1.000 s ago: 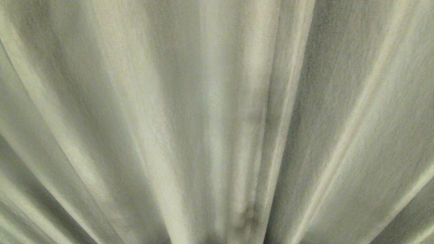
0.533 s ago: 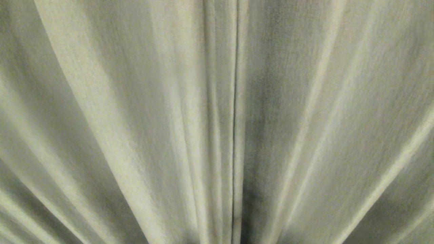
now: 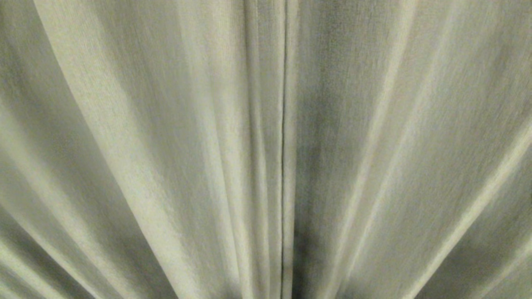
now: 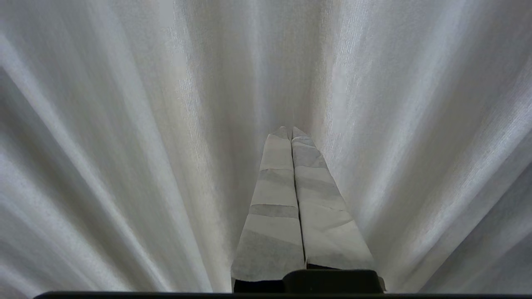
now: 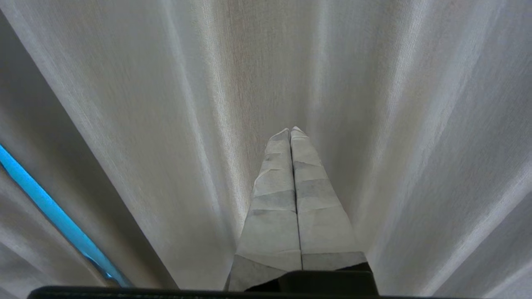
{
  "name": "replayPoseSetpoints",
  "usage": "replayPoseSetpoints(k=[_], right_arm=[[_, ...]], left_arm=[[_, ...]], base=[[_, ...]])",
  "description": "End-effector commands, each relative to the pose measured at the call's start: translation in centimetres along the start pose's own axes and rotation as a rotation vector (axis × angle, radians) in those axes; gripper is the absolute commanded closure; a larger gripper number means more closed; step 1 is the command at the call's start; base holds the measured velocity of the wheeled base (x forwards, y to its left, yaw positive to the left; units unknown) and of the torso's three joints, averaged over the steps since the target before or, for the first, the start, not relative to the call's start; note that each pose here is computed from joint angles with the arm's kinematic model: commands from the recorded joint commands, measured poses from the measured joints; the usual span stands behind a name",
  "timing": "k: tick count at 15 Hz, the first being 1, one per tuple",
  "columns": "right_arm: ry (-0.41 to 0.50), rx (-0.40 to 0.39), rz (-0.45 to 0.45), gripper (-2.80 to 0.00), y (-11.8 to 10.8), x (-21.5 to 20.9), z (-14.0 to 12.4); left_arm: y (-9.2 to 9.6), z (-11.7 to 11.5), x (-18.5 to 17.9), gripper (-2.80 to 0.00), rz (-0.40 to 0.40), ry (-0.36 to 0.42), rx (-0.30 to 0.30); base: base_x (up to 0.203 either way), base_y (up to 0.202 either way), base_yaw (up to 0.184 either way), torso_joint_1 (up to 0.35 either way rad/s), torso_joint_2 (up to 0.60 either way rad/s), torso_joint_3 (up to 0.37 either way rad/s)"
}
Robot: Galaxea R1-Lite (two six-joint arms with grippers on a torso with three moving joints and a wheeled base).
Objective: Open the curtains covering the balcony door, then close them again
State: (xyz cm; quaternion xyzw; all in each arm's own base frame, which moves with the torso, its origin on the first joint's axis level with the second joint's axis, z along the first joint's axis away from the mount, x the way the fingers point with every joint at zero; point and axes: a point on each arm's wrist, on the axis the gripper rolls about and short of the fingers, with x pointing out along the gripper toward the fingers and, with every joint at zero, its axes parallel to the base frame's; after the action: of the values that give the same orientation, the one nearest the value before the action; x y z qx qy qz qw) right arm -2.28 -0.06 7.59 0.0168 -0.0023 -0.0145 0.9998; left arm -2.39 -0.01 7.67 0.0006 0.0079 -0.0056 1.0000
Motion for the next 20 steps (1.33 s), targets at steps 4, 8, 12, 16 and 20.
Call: replayPoseSetpoints(k=[4, 8, 12, 16, 20], right_arm=[[0.0, 0.0, 0.0, 0.0, 0.0, 0.0, 0.0], [-0.001, -0.001, -0.001, 0.0, 0.0, 0.0, 0.0], [-0.002, 0.0, 0.003, 0.0, 0.01, 0.0, 0.02], [-0.002, -0.001, 0.003, 0.0, 0.01, 0.0, 0.02], [0.0, -0.009, 0.002, 0.0, 0.0, 0.0, 0.0]], left_arm=[[0.0, -0.01, -0.01, 0.0, 0.0, 0.0, -0.001], [0.0, -0.01, -0.01, 0.0, 0.0, 0.0, -0.001], [0.0, -0.01, -0.01, 0.0, 0.0, 0.0, -0.001], [0.0, 0.0, -0.01, 0.0, 0.0, -0.002, -0.001], [0.0, 0.0, -0.01, 0.0, 0.0, -0.002, -0.001]], base=[[0.0, 0.0, 0.0, 0.0, 0.0, 0.0], [0.0, 0.0, 0.0, 0.0, 0.0, 0.0], [0.0, 0.0, 0.0, 0.0, 0.0, 0.0], [0.0, 0.0, 0.0, 0.0, 0.0, 0.0], [0.0, 0.0, 0.0, 0.0, 0.0, 0.0]])
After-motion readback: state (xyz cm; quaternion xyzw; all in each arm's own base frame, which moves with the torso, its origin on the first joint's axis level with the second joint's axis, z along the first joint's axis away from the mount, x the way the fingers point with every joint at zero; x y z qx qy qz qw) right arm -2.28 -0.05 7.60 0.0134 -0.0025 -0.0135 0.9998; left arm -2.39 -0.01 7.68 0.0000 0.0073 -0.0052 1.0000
